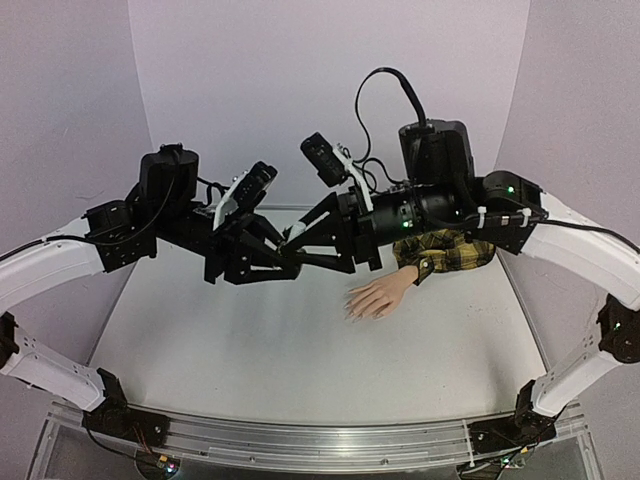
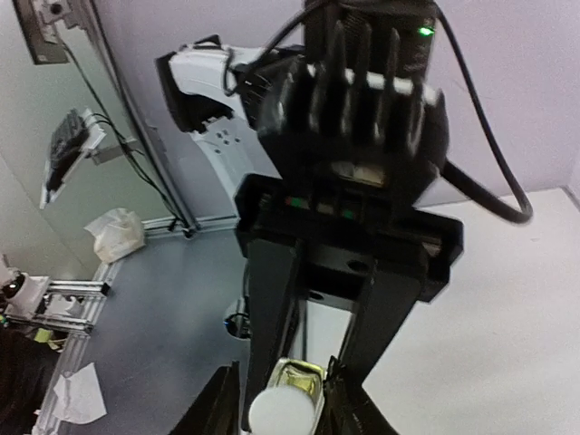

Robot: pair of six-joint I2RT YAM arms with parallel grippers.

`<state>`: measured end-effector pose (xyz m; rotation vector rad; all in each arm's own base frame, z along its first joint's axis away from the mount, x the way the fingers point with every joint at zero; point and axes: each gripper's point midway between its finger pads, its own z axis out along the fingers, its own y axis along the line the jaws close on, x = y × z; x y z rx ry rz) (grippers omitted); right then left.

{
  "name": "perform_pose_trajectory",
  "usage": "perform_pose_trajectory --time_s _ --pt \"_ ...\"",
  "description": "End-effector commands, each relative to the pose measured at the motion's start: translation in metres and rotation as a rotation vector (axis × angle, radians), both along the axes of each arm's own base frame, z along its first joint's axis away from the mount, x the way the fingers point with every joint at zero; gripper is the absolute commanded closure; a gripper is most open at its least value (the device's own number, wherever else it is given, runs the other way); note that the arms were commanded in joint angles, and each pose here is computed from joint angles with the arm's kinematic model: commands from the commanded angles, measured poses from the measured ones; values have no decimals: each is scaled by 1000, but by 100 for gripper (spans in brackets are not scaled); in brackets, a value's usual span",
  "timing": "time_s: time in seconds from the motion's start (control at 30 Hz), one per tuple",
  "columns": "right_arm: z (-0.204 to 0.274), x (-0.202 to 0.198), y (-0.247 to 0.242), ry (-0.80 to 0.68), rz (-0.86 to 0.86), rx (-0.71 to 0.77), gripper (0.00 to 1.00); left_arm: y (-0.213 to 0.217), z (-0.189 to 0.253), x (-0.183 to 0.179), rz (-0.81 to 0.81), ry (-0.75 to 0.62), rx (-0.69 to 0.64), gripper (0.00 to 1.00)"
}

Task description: Paint the nails

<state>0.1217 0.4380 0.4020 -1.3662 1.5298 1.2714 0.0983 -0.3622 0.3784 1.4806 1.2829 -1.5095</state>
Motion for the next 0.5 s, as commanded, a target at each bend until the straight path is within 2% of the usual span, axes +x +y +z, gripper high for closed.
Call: perform_pose_trajectory --time_s 0.0,0.07,0.13,0.33,0.47 --pt "-1 56 -18 9 -399 14 31 8 33 54 371 -220 -99 100" --pt "-3 68 -30 20 -500 14 14 12 30 73 495 -253 -91 100" --pt "-4 79 -38 55 -589 21 5 16 27 89 599 -278 -86 100" --pt "-1 115 -48 218 -853 92 5 25 15 152 953 -294 8 100" --pt "4 129 -40 267 -923 122 13 16 6 159 982 -303 48 100"
